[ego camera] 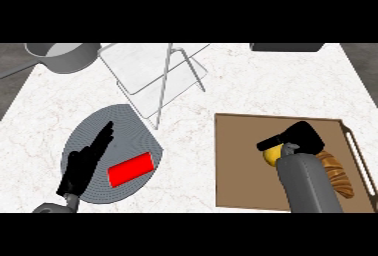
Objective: Pick the lemon from the tray and place it in the tiered shelf
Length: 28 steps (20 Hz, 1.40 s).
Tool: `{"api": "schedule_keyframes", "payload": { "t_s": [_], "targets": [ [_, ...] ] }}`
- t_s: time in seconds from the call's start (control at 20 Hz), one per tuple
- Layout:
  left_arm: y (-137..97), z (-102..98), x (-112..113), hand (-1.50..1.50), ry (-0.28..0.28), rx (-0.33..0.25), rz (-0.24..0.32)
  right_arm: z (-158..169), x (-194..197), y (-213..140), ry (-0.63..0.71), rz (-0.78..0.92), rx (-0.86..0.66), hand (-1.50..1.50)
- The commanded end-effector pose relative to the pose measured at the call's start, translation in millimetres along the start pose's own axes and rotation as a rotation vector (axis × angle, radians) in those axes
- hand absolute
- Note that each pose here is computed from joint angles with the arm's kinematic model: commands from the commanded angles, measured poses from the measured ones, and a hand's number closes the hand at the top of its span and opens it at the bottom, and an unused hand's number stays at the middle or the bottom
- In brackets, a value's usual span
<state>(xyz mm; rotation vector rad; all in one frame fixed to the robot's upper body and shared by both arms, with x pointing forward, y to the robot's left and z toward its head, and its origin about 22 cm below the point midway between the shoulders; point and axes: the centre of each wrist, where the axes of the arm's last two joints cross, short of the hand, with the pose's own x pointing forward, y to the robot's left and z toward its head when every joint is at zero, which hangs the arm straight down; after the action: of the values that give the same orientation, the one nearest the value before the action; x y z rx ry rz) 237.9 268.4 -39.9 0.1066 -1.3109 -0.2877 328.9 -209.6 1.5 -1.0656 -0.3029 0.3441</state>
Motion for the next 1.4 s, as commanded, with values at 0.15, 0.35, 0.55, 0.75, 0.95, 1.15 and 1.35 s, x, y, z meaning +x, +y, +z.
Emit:
{"api": "schedule_keyframes", "payload": {
  "t_s": [0.15, 0.35, 0.55, 0.75, 0.95, 1.15, 1.35],
  "targets": [
    [4.0, -0.9, 10.6, 0.00, 0.003, -0.007, 0.012, 7.6, -4.8, 9.3, 0.189, 0.030, -0.129, 1.50],
    [-6.9, -2.5, 2.4, 0.00, -0.005, -0.009, -0.012, 41.7, 34.2, -4.7, -0.281, 0.140, -0.120, 1.50],
    [-13.5, -6.9, 11.4, 0.00, -0.030, -0.063, -0.016, 92.2, 49.6, 0.4, -0.957, 0.322, -0.045, 1.50],
    [-5.3, -6.2, 3.2, 0.00, -0.007, -0.011, -0.011, 90.9, 47.8, -33.7, -1.300, 0.338, -0.018, 1.50],
    [10.5, -1.7, 6.7, 0.00, 0.002, 0.014, -0.014, 85.1, 34.9, -99.2, -1.431, 0.261, -0.151, 1.50],
    [6.6, 5.0, -4.5, 0.00, 0.017, -0.001, 0.003, 92.5, 34.1, -149.4, -1.489, -0.021, -0.140, 1.50],
    [-9.6, 1.2, -6.4, 0.00, 0.016, -0.020, 0.014, 113.4, 59.6, -194.1, -1.527, -0.172, -0.118, 1.50]
  ]
}}
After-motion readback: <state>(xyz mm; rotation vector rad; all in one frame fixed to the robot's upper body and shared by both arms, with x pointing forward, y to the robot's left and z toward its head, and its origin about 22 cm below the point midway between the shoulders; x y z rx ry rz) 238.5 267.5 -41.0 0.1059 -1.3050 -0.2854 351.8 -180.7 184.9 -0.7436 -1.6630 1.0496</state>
